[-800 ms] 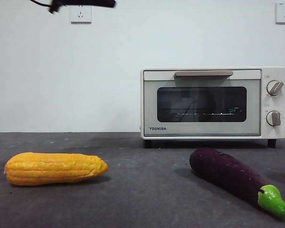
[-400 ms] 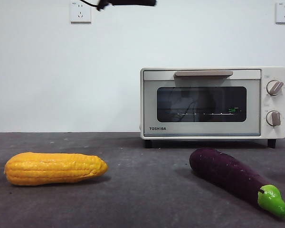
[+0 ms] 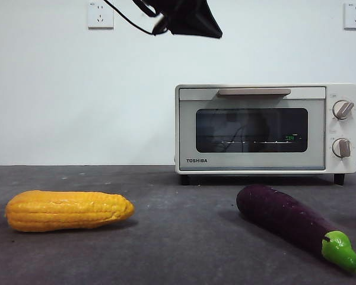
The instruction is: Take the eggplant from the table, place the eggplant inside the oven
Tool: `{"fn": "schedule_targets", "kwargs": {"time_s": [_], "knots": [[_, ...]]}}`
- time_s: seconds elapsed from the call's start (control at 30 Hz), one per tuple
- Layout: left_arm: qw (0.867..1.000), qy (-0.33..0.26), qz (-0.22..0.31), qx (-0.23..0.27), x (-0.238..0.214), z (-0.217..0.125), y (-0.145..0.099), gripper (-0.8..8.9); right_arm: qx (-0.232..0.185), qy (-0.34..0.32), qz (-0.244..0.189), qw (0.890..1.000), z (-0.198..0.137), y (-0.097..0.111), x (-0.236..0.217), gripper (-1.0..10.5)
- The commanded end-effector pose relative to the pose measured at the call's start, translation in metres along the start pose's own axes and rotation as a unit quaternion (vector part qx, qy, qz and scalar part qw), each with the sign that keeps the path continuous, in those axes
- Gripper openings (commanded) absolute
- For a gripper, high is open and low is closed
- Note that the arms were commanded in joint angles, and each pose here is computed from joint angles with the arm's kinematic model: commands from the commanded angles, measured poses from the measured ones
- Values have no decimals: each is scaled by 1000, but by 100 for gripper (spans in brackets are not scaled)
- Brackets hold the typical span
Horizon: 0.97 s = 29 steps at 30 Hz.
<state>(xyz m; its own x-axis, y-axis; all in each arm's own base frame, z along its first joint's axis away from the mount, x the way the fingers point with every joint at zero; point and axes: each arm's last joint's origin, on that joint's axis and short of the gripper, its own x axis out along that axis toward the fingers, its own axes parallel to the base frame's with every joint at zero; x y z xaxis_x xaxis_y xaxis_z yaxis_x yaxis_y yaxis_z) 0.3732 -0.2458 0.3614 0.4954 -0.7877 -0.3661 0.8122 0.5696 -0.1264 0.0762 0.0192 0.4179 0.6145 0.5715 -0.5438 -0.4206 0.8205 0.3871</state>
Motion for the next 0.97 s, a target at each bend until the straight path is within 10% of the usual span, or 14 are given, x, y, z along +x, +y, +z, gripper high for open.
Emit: {"fn": "schedule_targets", "kwargs": {"time_s": [0.03, 0.97], "knots": [[1000, 8, 0, 5, 15, -9, 4, -5, -5, -2, 2, 1000, 0, 1, -1, 630], [999, 11, 36, 28, 74, -45, 14, -5, -6, -3, 2, 1000, 0, 1, 0, 629]]}}
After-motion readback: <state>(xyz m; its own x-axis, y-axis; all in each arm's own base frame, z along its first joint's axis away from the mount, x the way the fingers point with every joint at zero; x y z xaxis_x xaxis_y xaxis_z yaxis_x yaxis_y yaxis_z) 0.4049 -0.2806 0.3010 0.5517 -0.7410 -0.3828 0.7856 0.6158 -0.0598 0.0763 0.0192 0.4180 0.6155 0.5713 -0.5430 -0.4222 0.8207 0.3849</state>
